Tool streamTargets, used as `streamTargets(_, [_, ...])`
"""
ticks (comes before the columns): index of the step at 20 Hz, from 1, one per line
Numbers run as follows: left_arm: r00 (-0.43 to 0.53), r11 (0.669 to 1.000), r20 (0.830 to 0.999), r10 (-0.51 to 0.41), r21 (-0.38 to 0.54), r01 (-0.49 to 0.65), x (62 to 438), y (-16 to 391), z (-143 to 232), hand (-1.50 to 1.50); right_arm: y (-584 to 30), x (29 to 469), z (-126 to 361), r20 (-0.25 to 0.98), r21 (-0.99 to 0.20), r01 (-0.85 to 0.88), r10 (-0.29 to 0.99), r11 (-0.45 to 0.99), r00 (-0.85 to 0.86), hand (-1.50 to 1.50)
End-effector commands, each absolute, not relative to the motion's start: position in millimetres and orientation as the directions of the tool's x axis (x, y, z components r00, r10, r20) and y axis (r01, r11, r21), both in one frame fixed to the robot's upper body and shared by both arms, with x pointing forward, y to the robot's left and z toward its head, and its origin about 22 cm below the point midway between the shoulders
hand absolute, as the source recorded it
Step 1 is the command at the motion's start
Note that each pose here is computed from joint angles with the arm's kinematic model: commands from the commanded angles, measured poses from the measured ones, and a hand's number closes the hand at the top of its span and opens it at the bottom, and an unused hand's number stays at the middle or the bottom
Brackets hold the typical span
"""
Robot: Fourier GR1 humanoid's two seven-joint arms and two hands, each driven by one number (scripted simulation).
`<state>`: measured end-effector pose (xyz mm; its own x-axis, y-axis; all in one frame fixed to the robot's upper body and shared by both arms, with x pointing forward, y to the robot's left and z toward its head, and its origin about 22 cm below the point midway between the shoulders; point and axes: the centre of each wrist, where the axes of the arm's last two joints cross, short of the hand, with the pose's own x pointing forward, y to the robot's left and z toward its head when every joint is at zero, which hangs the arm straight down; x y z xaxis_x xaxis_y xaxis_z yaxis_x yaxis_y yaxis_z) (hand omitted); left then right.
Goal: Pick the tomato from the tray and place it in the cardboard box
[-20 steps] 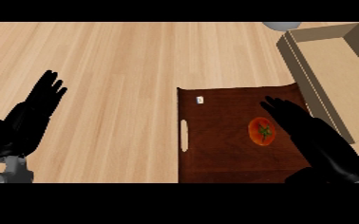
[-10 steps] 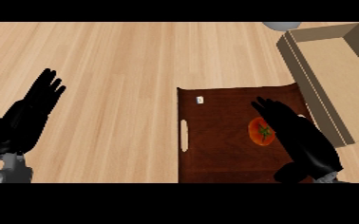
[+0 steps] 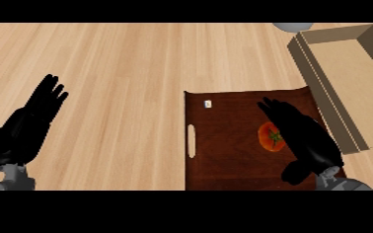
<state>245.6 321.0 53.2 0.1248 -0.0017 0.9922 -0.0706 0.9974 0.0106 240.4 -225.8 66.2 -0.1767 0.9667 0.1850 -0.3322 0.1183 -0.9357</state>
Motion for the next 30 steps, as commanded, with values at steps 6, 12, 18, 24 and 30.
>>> streamTargets(6, [0.137,0.998,0.991,0.008,0.000,-0.058,247.3,313.6,62.5,0.00,-216.0,241.8,33.4,0.159,-0.925,-0.370,0.973,0.086,-0.170,-1.50])
streamTargets(12, [0.137,0.997,0.991,-0.007,0.018,-0.076,245.5,314.3,50.2,0.00,-233.8,251.4,36.0,0.165,-0.928,-0.358,0.974,0.101,-0.152,-1.50])
streamTargets(18, [0.135,0.997,0.991,0.022,-0.013,-0.071,241.9,331.8,52.2,0.00,-234.2,245.4,27.9,0.160,-0.950,-0.295,0.969,0.099,-0.191,1.50])
streamTargets(24, [0.124,0.998,0.992,0.007,0.000,-0.055,240.3,314.8,35.0,0.00,-225.5,261.9,28.5,0.172,-0.959,-0.267,0.948,0.098,-0.269,1.50])
streamTargets(30, [0.119,0.997,0.993,-0.010,0.020,-0.076,257.5,325.4,50.2,0.00,-235.9,280.3,7.8,0.172,-0.961,-0.259,0.946,0.100,-0.274,1.50])
